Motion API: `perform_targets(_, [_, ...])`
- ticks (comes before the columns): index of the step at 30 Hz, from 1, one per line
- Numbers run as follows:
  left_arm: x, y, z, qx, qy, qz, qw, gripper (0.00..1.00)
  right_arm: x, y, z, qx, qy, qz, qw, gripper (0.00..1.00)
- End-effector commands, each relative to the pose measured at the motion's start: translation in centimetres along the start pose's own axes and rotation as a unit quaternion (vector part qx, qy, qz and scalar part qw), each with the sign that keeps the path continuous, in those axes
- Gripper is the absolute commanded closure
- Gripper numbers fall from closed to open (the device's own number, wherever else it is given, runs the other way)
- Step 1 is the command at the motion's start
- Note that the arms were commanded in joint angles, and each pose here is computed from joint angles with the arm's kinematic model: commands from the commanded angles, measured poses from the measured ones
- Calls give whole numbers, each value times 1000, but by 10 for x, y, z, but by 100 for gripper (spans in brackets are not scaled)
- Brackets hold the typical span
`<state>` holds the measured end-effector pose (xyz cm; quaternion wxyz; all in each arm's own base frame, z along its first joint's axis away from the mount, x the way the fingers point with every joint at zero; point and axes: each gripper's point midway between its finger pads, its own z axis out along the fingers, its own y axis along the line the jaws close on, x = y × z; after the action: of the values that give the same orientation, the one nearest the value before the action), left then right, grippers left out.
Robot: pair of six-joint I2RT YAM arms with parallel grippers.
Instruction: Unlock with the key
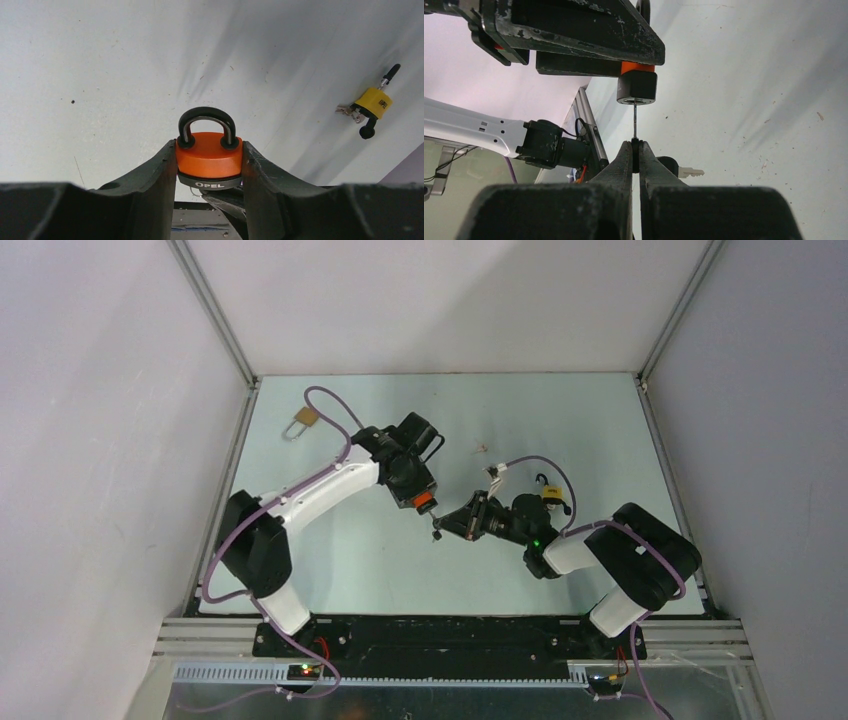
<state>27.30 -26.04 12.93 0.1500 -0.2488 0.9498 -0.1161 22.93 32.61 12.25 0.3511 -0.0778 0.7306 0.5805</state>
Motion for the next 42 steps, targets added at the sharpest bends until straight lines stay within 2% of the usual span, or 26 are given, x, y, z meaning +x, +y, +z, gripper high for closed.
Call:
perform_targets(1, [7,-28,-42,69,-8,10,998,100,-31,16,4,-26,-48,-24,998,100])
perform_targets(14, [20,-38,-52,95,19,-1,995,99,-50,32,4,-79,-106,-99,986,100])
perform_targets(33, [35,-55,-63,136,42,32,989,100,-94,31,15,-50,-173,-159,971,100])
perform_targets(42, [30,-54,-68,144,25,63,987,100,-112,67,-2,-130,-169,-183,960,100])
